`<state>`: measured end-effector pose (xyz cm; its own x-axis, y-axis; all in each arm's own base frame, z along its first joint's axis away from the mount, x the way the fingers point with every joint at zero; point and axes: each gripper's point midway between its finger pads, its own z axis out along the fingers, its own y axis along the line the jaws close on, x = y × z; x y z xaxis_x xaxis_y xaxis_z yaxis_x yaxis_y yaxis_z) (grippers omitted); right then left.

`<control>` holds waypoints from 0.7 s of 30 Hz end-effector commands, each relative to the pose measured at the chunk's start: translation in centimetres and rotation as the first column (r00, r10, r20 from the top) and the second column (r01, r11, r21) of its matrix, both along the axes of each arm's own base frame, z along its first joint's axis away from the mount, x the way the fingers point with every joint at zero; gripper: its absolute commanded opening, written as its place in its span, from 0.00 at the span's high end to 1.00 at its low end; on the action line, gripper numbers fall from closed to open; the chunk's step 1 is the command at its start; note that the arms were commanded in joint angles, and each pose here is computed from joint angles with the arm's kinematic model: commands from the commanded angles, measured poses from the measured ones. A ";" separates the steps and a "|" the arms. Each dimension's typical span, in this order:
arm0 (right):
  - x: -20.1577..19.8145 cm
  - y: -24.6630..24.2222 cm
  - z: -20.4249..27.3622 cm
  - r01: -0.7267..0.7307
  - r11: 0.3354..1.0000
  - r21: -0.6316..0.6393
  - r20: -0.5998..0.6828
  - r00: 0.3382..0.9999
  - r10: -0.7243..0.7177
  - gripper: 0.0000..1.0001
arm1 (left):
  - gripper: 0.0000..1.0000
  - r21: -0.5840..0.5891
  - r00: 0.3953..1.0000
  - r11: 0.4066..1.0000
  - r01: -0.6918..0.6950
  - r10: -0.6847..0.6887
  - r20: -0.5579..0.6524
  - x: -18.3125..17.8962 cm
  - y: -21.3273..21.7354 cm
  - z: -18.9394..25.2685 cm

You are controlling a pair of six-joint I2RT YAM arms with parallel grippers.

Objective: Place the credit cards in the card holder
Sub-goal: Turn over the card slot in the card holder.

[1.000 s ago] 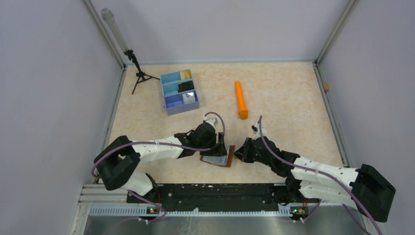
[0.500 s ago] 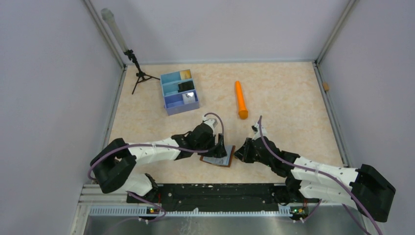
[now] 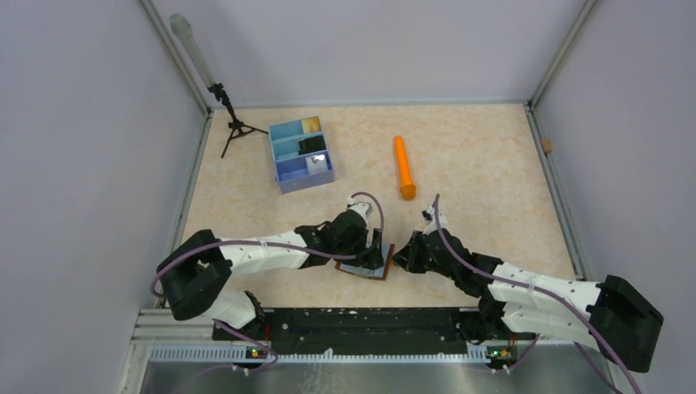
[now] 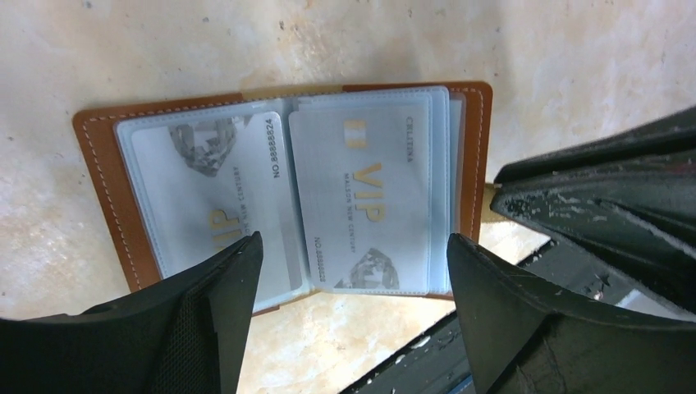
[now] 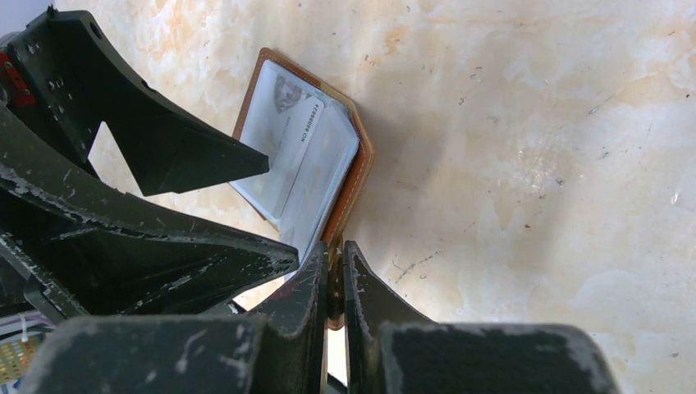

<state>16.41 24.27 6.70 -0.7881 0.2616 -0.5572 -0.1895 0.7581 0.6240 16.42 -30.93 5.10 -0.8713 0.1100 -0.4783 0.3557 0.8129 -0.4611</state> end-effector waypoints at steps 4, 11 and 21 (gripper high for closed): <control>0.6 0.0 0.7 0.020 1.000 0.020 0.029 0.999 -0.021 1.00 | 0.14 0.100 0.997 0.994 -0.042 0.036 0.063 1.5 -0.3 0.5; 0.7 -0.1 0.6 0.025 1.000 0.018 0.029 0.999 -0.025 1.00 | 0.14 0.189 0.995 0.980 -0.062 0.047 0.083 1.5 0.3 0.1; 0.6 -0.2 0.5 0.029 0.999 0.018 0.027 0.999 -0.029 1.00 | 0.13 0.163 0.997 0.986 -0.030 0.017 0.078 0.9 -0.6 0.3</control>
<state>16.43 24.18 6.61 -0.7876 0.2625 -0.5575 -0.1860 0.7613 0.6211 17.04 -30.49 4.26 -0.8542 0.1717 -0.4907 0.3384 0.9002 -0.2741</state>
